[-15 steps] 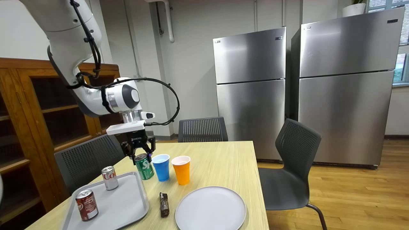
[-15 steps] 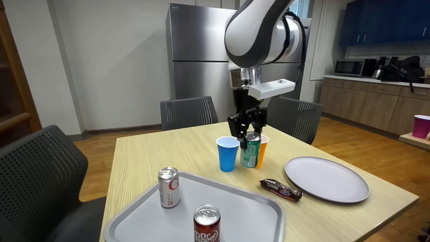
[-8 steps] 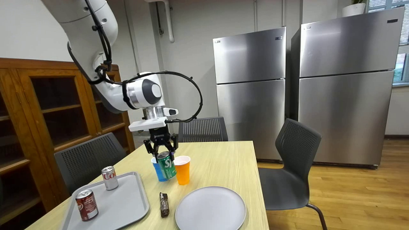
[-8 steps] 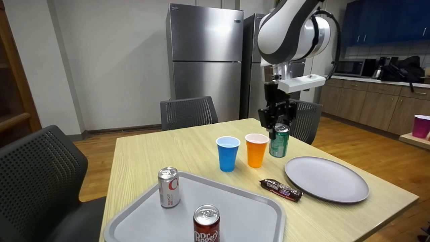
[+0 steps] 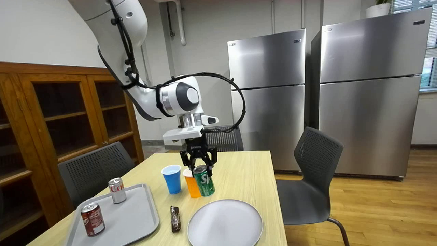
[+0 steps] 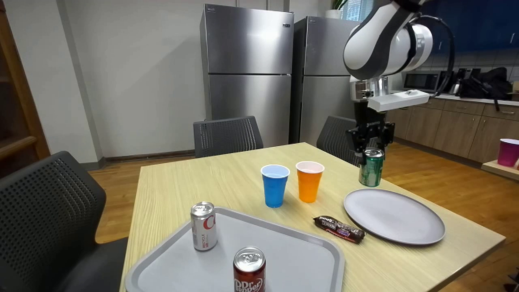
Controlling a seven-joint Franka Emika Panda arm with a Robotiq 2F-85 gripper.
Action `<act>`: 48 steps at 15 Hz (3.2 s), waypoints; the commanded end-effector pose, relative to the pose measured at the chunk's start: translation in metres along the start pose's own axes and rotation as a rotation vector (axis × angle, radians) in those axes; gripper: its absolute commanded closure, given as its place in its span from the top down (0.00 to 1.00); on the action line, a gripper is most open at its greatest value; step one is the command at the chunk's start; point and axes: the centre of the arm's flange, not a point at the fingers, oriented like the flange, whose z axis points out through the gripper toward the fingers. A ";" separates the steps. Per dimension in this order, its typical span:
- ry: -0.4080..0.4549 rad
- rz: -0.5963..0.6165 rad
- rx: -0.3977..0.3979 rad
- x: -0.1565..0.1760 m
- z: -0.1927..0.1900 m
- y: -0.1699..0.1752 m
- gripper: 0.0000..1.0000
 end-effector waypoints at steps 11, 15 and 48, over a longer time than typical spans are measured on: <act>-0.125 0.264 0.063 0.010 0.053 0.079 0.38; -0.150 0.316 0.076 0.024 0.069 0.089 0.38; -0.064 0.362 0.080 0.040 0.001 0.074 1.00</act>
